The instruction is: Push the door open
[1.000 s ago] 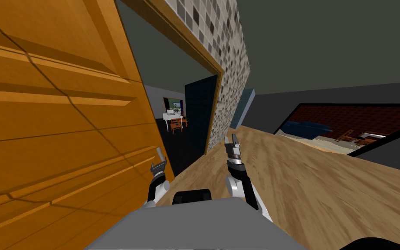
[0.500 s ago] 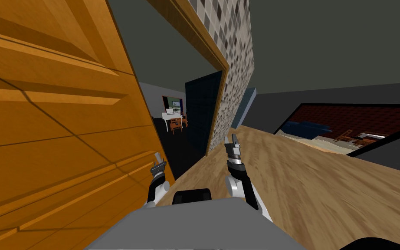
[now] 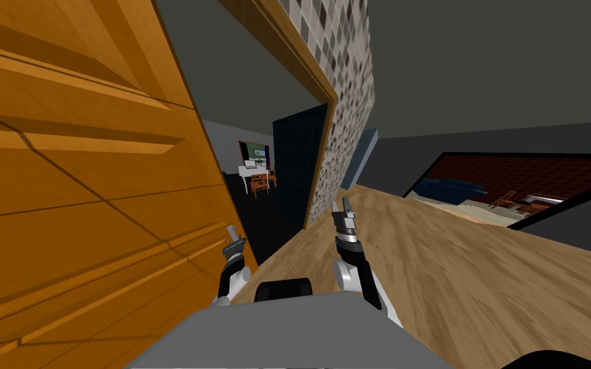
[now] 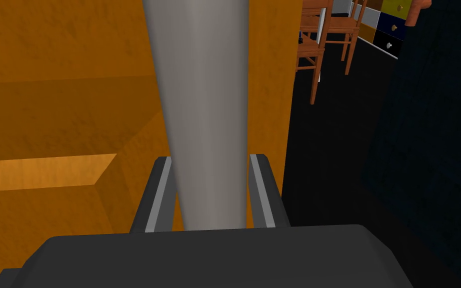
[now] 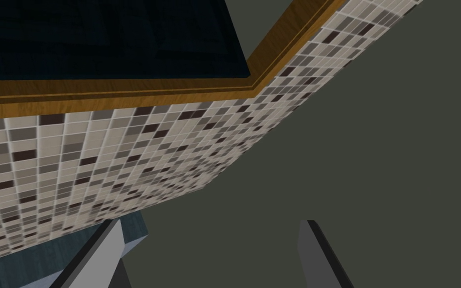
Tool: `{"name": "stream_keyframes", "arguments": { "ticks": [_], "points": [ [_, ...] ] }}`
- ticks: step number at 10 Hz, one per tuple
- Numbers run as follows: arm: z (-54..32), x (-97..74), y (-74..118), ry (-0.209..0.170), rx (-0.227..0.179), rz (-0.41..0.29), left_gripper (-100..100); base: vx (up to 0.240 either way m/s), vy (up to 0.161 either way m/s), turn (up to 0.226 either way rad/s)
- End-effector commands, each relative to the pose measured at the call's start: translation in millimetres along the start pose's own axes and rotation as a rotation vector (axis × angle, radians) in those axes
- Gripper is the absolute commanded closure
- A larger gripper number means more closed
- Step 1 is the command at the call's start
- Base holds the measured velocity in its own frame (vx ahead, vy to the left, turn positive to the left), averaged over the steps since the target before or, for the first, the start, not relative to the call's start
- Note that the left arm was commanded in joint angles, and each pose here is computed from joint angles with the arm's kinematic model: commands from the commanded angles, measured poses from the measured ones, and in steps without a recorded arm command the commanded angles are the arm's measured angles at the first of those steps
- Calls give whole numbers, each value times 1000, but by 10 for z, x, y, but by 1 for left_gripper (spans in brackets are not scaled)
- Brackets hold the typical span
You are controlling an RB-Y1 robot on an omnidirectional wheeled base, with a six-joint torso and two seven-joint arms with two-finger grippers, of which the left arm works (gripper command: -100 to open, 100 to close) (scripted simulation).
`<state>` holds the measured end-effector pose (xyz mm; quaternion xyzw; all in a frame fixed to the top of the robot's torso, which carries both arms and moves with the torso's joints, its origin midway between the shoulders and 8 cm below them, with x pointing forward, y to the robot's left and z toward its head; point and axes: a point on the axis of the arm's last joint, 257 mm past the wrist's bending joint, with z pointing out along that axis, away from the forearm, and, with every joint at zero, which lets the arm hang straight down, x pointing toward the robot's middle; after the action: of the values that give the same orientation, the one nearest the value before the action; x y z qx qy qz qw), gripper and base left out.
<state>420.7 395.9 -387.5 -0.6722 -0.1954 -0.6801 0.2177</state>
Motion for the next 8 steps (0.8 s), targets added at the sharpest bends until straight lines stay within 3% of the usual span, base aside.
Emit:
{"name": "stream_keyframes", "arguments": {
  "ticks": [1,3,5,6,7,8],
  "points": [
    [18,3,-199,2,40,4,100,94,33,-96],
    [20,3,-249,3,50,4,100,135,32,-38],
    [22,7,-588,5,121,8,100,161,68,-109],
    [22,7,-588,5,121,8,100,141,68,-19],
    [10,8,-793,6,165,8,100,161,66,-120],
    [4,9,-862,6,180,9,100,157,74,-75]
  ]
}}
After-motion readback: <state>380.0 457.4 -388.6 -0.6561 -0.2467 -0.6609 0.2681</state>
